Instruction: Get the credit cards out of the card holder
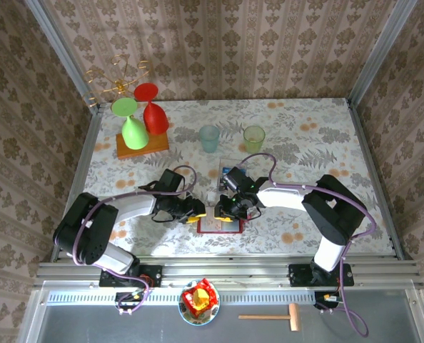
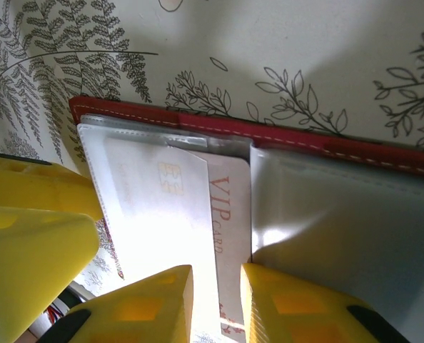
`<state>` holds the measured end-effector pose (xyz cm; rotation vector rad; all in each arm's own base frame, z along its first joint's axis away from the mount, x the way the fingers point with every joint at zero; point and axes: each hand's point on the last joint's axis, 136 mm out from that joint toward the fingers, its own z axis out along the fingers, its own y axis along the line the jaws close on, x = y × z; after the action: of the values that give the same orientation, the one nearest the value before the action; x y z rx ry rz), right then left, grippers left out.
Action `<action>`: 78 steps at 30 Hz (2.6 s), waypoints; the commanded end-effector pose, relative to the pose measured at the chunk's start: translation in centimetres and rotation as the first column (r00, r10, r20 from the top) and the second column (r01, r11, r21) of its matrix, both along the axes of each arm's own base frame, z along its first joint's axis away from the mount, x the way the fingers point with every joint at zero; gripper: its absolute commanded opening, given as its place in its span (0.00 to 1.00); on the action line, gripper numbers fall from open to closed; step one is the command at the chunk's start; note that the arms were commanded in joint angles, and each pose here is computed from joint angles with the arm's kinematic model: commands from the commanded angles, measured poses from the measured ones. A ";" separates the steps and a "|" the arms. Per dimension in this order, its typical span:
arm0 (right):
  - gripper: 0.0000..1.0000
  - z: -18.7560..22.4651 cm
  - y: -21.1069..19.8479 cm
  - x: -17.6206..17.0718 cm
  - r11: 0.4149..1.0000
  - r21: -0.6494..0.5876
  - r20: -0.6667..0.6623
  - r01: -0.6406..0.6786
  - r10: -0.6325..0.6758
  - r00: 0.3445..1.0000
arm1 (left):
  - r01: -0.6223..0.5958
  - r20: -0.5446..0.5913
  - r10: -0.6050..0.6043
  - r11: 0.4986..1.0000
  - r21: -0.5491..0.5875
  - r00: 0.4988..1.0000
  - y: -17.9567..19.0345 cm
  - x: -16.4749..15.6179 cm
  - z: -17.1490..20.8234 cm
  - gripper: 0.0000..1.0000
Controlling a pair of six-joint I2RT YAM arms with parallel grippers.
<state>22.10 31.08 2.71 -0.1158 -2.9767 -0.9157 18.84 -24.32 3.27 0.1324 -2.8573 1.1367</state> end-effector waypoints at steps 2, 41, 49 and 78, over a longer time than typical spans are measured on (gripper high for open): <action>0.25 1.5 0.2 0.4 1.000 0.003 0.041 -0.003 0.003 0.999 | 0.000 0.037 0.001 1.000 -0.017 0.999 -0.1 0.5 1.5 0.38; 0.24 0.3 0.7 0.1 0.999 0.032 0.019 -0.018 0.017 1.000 | 0.042 -0.050 -0.041 0.999 0.008 0.998 -0.5 -1.3 -1.5 0.17; 0.24 -0.4 1.0 -0.2 0.999 0.037 -0.007 -0.023 0.023 1.000 | 0.039 -0.049 -0.039 0.999 0.010 0.998 -0.4 -1.3 -1.5 0.17; 0.24 1.1 -0.3 0.2 1.000 -0.024 0.041 -0.011 0.012 0.999 | 0.031 -0.022 -0.031 1.000 0.001 0.999 -0.4 -0.7 -0.2 0.17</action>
<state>22.27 30.92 2.79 -0.0895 -3.0006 -0.8954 18.02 -25.37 2.84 0.0970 -2.8015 1.1546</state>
